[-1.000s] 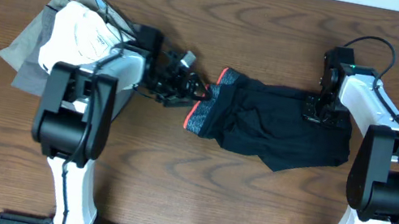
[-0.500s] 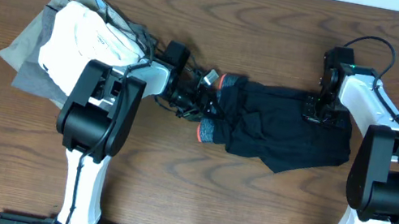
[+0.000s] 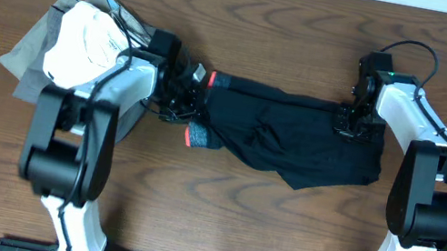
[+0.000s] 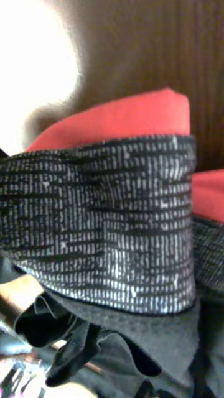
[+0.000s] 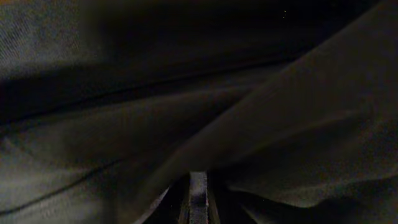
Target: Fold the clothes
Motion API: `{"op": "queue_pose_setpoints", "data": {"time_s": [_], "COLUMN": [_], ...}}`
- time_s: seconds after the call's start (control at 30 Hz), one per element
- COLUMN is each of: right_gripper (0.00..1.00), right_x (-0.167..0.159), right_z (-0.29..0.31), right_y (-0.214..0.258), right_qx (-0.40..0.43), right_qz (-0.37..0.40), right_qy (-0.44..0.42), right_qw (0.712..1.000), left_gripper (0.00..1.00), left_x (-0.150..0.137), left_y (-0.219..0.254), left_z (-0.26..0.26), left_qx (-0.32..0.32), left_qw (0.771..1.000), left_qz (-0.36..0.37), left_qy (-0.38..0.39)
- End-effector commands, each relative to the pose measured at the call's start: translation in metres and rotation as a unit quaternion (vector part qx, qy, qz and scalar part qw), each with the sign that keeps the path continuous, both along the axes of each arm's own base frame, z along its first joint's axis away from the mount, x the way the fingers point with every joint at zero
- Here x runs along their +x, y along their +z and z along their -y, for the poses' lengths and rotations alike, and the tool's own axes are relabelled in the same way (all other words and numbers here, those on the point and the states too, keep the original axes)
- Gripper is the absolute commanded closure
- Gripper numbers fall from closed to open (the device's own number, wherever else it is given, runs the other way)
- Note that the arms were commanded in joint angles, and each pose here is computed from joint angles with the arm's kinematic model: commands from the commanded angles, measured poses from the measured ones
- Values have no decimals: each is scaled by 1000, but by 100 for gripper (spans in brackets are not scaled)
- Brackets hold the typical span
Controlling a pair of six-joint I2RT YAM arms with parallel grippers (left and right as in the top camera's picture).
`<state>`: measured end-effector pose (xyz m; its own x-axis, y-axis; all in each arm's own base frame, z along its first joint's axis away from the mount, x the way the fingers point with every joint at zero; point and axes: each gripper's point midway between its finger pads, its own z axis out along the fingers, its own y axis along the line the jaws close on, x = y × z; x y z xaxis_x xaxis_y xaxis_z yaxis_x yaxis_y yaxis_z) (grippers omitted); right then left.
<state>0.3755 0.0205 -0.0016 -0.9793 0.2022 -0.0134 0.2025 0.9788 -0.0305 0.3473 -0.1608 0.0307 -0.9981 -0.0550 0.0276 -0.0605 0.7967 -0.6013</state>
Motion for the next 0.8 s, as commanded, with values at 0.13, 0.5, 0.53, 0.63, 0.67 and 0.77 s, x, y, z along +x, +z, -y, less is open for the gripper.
{"op": "queue_pose_setpoints", "data": {"time_s": [0.13, 0.5, 0.53, 0.63, 0.67, 0.77], "right_gripper": [91, 84, 84, 83, 83, 84], "right_x": [-4, 27, 27, 27, 27, 25], "right_z": [1, 35, 40, 54, 56, 59], "right_y": [-9, 76, 81, 91, 91, 90], "right_qx": [7, 87, 85, 83, 82, 82], "right_qz": [-14, 112, 120, 134, 134, 130], "right_qy": [8, -51, -56, -72, -74, -78], "right_qw": [1000, 989, 988, 985, 985, 985], "left_gripper": [94, 94, 94, 94, 94, 94], "left_x": [4, 8, 10, 11, 11, 8], "left_y": [36, 107, 115, 133, 137, 142], "left_z": [-48, -69, -64, -41, -34, -5], "left_qx": [130, 209, 207, 199, 197, 201], "left_qw": [990, 974, 974, 974, 974, 971], "left_qz": [52, 83, 90, 110, 115, 132], "left_qy": [29, 20, 15, 0, -4, -12]}}
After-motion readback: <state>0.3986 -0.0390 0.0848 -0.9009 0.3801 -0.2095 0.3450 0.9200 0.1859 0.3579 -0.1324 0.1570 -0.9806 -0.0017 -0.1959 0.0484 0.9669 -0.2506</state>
